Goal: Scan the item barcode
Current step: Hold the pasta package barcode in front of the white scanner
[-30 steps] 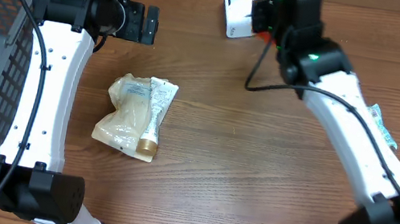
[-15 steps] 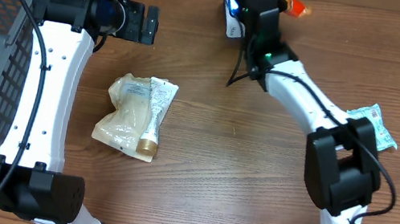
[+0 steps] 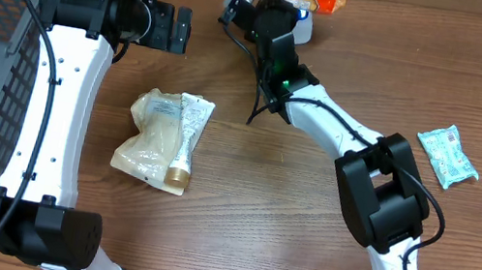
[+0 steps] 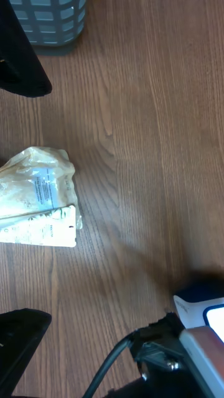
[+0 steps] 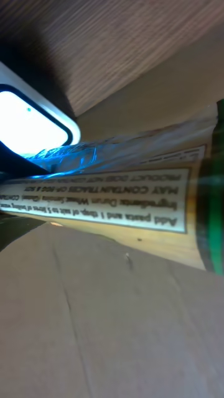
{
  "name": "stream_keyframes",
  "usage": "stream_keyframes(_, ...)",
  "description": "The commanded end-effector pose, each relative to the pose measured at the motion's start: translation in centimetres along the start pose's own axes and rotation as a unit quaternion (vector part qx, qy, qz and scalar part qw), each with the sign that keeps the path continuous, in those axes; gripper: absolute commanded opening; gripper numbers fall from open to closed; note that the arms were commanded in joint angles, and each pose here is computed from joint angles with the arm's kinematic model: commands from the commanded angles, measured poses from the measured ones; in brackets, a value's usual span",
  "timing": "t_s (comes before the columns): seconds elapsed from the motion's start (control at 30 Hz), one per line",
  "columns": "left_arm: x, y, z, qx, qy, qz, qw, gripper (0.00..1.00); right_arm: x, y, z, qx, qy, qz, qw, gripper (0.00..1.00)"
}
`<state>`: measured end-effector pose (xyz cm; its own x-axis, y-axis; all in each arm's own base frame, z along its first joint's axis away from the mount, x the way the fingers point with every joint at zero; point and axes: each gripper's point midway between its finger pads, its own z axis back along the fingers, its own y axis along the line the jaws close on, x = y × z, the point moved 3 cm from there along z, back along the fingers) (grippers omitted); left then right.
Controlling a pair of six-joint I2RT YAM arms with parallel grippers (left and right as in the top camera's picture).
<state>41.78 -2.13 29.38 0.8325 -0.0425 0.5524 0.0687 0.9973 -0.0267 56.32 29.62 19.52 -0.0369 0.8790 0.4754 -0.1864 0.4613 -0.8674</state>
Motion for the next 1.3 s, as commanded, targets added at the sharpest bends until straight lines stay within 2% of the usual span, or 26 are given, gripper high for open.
stream_keyframes(0.0,0.4,-0.1,0.9,0.002,-0.013,-0.011,1.0,1.0,1.0,-5.1,0.4,-0.061,-0.002,-0.022,0.998,0.04)
stream_keyframes(0.17,0.4,-0.1,0.9,0.002,-0.013,-0.012,1.0,0.99,0.3,-5.3,0.4,-0.073,0.023,-0.029,0.997,0.04)
stream_keyframes(0.27,0.4,-0.1,0.9,0.002,-0.013,-0.012,1.0,1.0,-0.1,-5.6,0.5,-0.082,0.034,-0.062,0.994,0.04)
stream_keyframes(0.57,0.4,-0.1,0.9,0.002,-0.013,-0.011,1.0,0.99,-0.1,-5.6,0.5,-0.083,0.033,-0.083,0.993,0.04)
stream_keyframes(0.8,0.4,-0.1,0.9,0.002,-0.013,-0.011,1.0,1.0,0.5,-6.8,1.4,-0.079,0.027,-0.166,0.983,0.04)
stream_keyframes(1.0,0.4,-0.1,0.9,0.002,-0.013,-0.011,1.0,1.0,0.1,-10.8,3.3,-0.077,0.042,-0.226,0.97,0.04)
stream_keyframes(1.13,0.4,-0.1,0.9,0.002,-0.013,-0.012,1.0,0.99,-0.6,-14.0,5.8,-0.066,0.066,-0.292,0.952,0.04)
stream_keyframes(1.27,0.4,-0.3,0.9,0.001,-0.013,-0.013,1.0,1.0,-0.8,-15.6,9.2,0.018,0.072,-0.353,0.933,0.04)
